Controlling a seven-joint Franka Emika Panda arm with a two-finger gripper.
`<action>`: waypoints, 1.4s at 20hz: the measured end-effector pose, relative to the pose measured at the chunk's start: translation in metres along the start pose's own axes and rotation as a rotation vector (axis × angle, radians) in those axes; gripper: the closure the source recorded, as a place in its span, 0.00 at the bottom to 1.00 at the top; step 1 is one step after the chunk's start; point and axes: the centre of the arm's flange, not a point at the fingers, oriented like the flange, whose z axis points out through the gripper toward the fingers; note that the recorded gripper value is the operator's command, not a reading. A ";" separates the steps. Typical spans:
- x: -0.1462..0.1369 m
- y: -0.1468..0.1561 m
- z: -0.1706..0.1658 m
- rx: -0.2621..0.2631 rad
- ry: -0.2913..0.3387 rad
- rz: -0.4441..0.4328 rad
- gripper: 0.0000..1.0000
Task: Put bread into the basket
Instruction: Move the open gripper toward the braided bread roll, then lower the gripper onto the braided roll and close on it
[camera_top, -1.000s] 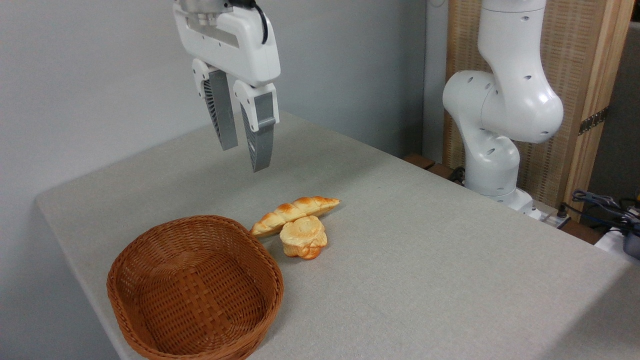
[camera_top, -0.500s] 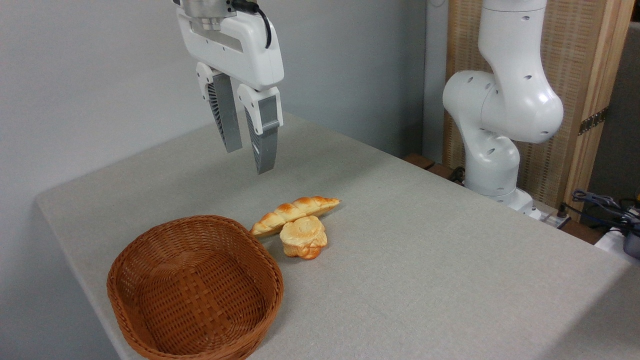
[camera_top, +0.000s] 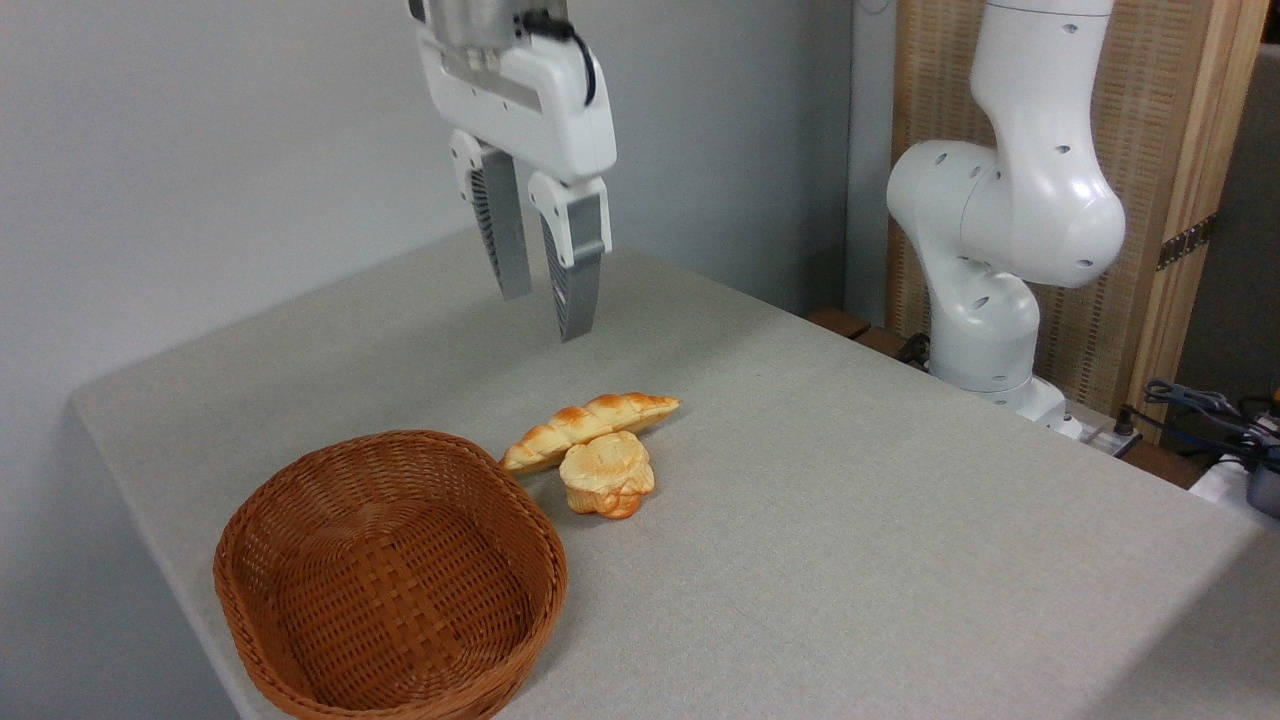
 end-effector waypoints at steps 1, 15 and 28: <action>0.004 0.008 0.011 -0.008 -0.009 0.023 0.00; 0.019 0.056 0.142 -0.002 -0.071 0.193 0.00; 0.025 0.067 0.172 0.002 -0.123 0.348 0.79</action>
